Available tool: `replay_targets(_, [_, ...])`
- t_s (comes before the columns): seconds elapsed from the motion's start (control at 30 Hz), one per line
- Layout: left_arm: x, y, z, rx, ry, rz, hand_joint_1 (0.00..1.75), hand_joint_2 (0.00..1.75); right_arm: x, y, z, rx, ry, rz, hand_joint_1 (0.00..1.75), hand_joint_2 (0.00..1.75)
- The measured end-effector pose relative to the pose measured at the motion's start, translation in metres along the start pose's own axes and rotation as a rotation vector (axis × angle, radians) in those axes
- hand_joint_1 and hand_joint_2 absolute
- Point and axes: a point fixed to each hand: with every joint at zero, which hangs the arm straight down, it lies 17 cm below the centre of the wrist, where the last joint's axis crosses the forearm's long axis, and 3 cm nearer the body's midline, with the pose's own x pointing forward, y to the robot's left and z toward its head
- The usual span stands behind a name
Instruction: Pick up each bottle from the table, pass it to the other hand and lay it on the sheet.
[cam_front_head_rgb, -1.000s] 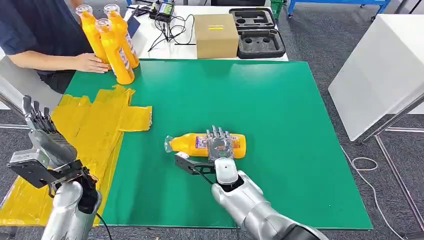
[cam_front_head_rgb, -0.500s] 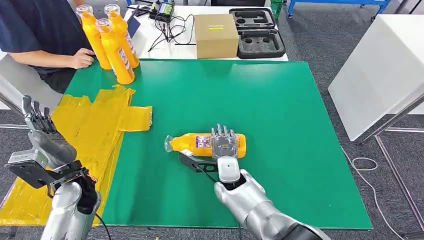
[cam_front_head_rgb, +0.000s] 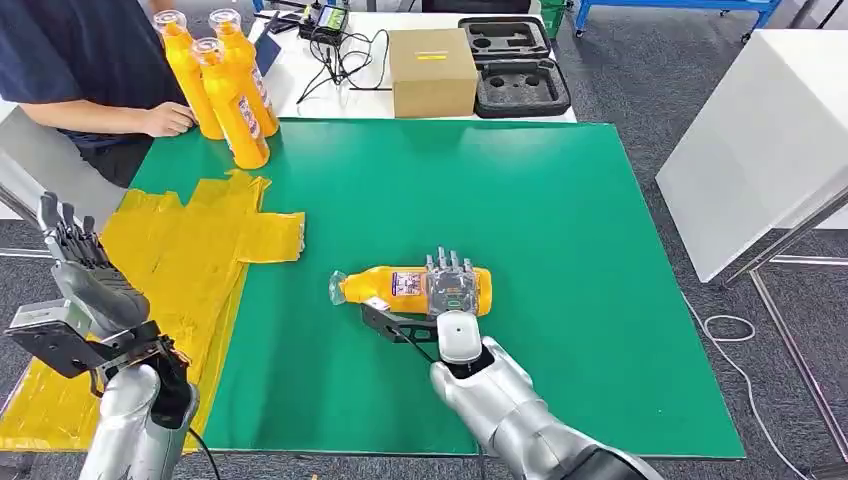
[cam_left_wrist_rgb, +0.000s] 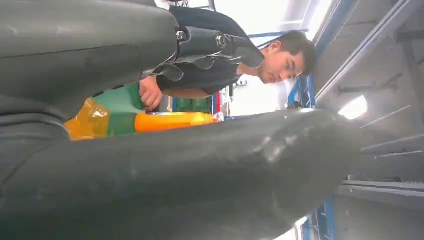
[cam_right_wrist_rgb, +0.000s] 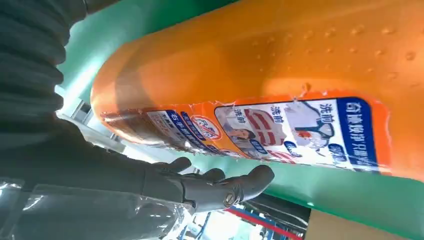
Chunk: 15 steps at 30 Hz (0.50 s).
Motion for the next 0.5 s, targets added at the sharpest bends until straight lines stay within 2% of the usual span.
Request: replay_targets(0.5, [0.0038, 0.0027, 0.0006, 0.005, -0.007, 0.005, 0.00, 0.00, -0.0077, 0.0032, -0.0009, 0.014, 0.021, 0.008, 0.00, 1.75])
